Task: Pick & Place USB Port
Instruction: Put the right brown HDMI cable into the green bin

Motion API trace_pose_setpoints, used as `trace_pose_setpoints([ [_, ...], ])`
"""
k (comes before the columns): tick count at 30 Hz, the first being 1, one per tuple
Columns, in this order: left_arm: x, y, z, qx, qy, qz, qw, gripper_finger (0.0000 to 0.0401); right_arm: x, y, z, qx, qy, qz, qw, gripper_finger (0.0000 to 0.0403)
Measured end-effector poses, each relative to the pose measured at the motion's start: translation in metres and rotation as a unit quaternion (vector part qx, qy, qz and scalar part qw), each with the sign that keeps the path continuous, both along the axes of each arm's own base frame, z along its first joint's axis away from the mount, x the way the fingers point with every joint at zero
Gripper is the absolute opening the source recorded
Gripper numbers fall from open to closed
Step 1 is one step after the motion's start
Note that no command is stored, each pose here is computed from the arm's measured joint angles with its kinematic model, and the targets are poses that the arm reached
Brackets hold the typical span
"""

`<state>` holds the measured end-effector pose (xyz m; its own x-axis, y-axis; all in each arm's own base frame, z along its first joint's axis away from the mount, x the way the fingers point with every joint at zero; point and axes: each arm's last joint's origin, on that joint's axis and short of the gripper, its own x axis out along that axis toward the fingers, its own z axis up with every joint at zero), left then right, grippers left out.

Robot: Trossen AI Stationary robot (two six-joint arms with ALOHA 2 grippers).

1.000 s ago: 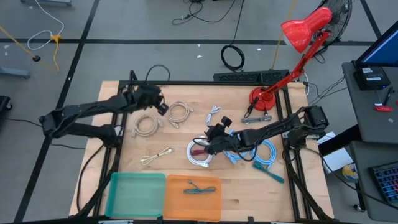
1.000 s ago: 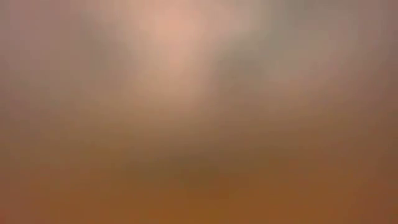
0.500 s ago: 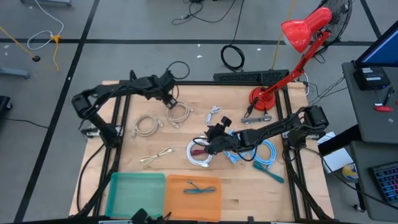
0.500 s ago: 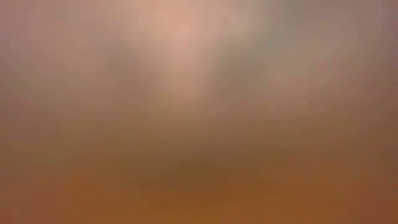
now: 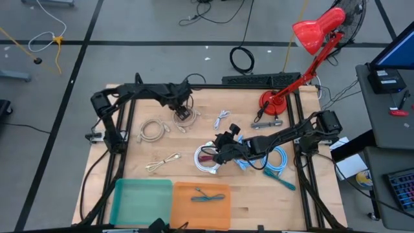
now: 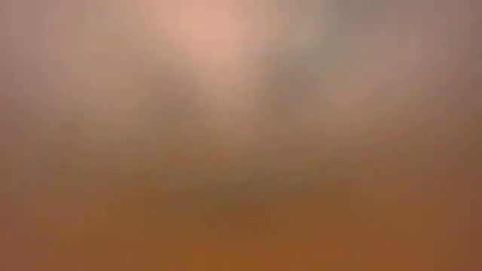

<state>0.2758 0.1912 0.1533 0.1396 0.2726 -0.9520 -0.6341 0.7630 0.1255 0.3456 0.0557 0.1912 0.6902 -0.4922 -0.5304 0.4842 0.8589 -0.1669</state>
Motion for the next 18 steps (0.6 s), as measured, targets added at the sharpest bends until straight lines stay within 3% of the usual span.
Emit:
trace_pose_setpoints([
  [7, 0.006, -0.009, -0.001, -0.014, -0.009, 0.002, 1.000, 0.0148, 0.000, 0.000, 0.000, 0.000, -0.001, -0.001, 1.000, 0.0130],
  [13, 0.006, -0.015, -0.001, -0.022, 0.002, 0.015, 1.000, 0.0026, 0.000, 0.000, 0.000, 0.000, -0.001, -0.001, 1.000, 0.0130],
  [18, 0.000, -0.017, 0.004, -0.016, 0.024, 0.024, 0.999, 0.0011, 0.000, 0.000, 0.000, 0.000, -0.001, -0.001, 1.000, 0.0130],
])
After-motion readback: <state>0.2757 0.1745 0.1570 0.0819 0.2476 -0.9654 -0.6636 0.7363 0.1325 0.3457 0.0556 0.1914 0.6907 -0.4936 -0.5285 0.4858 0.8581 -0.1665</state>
